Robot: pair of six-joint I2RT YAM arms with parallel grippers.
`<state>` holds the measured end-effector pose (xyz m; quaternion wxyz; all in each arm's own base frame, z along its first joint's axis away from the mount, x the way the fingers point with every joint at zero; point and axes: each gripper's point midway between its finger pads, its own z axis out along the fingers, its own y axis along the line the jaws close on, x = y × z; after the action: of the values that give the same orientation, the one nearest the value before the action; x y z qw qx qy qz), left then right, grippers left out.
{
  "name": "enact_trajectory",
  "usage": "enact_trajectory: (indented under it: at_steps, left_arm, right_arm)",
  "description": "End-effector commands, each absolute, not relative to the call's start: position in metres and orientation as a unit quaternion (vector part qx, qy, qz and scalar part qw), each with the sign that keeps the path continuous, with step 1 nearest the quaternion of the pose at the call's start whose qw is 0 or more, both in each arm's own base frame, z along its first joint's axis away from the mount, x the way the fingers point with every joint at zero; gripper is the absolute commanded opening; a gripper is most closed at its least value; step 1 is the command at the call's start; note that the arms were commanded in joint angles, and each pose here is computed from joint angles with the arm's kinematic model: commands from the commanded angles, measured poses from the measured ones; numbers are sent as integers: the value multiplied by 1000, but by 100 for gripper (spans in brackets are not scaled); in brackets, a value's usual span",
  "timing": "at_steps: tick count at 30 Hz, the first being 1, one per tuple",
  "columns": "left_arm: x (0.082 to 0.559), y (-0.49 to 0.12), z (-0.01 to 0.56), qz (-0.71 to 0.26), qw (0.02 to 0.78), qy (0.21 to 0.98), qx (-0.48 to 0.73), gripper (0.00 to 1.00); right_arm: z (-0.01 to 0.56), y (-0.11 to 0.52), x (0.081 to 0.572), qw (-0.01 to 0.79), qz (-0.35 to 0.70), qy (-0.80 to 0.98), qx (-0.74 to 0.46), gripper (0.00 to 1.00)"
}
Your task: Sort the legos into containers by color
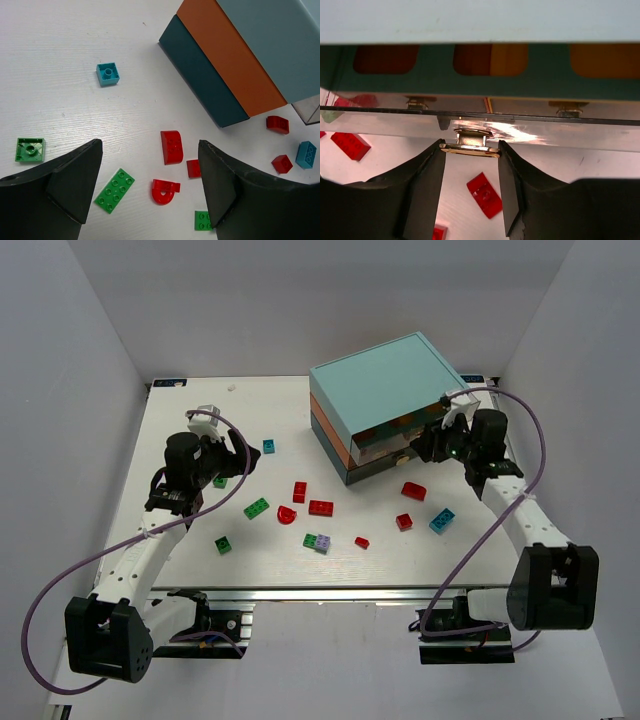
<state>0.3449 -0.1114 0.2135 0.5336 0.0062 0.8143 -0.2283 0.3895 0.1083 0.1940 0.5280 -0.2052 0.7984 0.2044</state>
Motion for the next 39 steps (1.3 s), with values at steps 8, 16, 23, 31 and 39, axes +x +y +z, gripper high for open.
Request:
enact_trajectory:
  at_steps: [8,16,23,31,39]
  left_arm:
    - [347,-115,234,-239,552,798,20,89]
    - [348,-116,233,-240,550,800,20,91]
    - [349,-118,228,-243,543,803,22,95]
    - [354,-117,213,-237,525,817,17,96]
    - [362,-117,173,-220,474,852,-4,84]
  right_arm:
    - [200,113,345,524,222,793,-219,16]
    - [190,106,335,517,218,801,-210,23]
    - [191,103,327,511,225,802,-211,71]
    - [191,107,299,489,245,802,-240,87]
    - [183,123,252,457,291,784,-303,72]
